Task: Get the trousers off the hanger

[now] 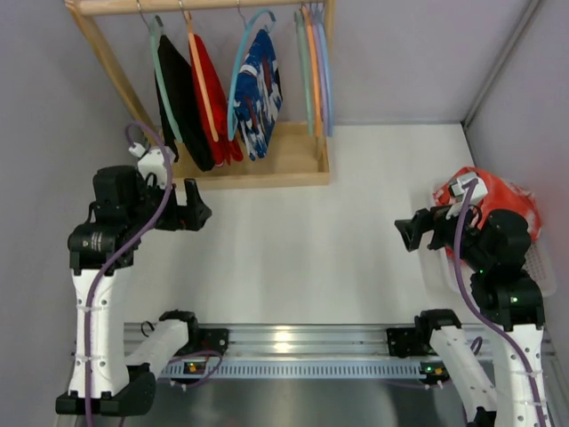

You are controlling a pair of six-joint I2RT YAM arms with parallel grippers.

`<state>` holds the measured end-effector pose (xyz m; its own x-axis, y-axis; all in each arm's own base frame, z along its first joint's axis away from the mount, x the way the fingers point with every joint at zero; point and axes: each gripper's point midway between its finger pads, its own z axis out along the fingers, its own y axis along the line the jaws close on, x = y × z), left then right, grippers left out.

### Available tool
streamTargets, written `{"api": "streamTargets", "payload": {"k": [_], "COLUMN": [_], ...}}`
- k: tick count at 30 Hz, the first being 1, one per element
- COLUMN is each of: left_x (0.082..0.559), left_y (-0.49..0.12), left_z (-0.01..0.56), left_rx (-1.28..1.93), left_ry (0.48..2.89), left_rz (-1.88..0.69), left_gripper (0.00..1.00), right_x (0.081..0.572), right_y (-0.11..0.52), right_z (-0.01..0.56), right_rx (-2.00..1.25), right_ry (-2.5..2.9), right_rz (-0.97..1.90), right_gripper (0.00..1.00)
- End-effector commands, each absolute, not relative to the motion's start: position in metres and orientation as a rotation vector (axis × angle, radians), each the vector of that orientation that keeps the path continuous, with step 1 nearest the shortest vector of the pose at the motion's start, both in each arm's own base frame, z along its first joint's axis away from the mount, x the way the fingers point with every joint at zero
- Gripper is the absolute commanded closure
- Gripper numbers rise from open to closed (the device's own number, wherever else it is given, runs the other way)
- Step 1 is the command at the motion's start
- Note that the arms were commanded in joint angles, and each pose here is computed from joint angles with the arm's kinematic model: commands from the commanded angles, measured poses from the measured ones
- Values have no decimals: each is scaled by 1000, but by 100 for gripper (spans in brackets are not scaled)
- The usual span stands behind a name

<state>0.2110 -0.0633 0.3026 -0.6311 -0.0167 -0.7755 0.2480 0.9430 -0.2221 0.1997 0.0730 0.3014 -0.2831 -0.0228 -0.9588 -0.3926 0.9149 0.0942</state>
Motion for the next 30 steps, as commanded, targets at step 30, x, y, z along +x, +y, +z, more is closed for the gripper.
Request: {"api": "streamTargets", "payload": {"k": [30], "left_x": [338], "left_y": [-166], "left_z": [564], "left_rx": [325], "left_ry": [1518], "left_rz": [-515], "left_gripper": [22], "right_x": [228], "right_y": [70], "right_z": [323], "right_rx": [-220], "right_ry": [1850], "right_rz": [426], "right_gripper": [1]}}
